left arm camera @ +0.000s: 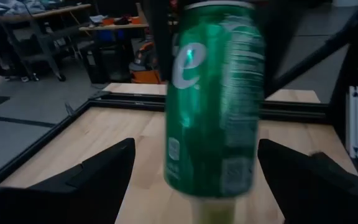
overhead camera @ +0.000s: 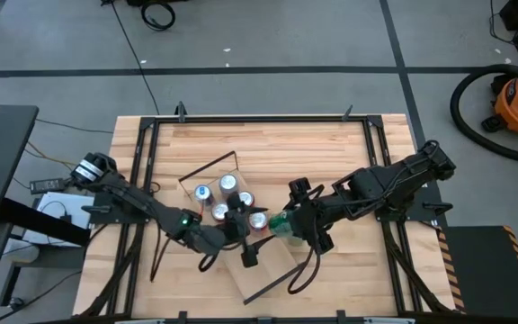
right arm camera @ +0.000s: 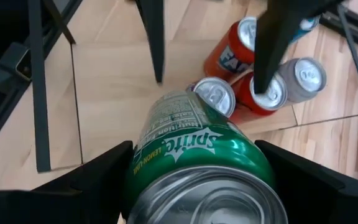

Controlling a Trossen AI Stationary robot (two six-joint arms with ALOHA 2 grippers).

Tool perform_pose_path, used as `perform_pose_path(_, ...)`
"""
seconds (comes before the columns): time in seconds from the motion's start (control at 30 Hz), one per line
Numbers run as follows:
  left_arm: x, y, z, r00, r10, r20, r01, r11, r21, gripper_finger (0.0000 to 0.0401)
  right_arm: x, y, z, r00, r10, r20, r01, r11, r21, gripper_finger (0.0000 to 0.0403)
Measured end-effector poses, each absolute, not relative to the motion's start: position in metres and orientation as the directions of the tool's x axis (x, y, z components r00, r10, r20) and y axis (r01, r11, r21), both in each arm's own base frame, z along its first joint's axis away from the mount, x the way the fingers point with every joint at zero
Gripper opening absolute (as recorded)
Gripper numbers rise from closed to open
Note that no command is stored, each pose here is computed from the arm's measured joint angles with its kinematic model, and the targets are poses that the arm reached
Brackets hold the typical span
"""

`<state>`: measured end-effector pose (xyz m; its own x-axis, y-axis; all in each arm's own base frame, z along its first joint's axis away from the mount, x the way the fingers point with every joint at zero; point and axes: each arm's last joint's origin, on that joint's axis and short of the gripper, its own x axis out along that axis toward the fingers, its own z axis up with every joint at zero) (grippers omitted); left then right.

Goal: Place canned beverage on shelf
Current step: Put the green soda can on the shelf

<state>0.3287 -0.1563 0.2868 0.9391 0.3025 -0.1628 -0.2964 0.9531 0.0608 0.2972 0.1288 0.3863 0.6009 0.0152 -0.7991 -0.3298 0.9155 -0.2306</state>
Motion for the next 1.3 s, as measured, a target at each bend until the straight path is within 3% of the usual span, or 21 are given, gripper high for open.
perform_pose_path(0.2,0.337,-0.144,0.290,0.957,0.250,-0.146,-0.250,0.968,0.017,0.0350,0.301,0.129,0.386,0.633,-0.001,-0.774,-0.322,0.909,-0.264,0.0330)
perform_pose_path(0.4,0.338,-0.142,0.290,0.954,0.259,-0.148,-0.250,0.965,0.077,0.0350,0.304,0.129,0.388,0.676,-0.065,-0.734,-0.269,0.906,-0.328,0.0330)
perform_pose_path(0.73,0.337,-0.142,0.289,0.950,0.267,-0.159,-0.234,0.952,0.198,0.0350,0.309,0.122,0.389,0.689,-0.066,-0.722,-0.232,0.923,-0.306,0.0330)
perform_pose_path(1.3,0.337,-0.143,0.288,0.953,0.251,-0.167,-0.216,0.955,0.202,0.0341,0.313,0.124,0.393,0.726,-0.022,-0.687,-0.226,0.936,-0.269,0.0330)
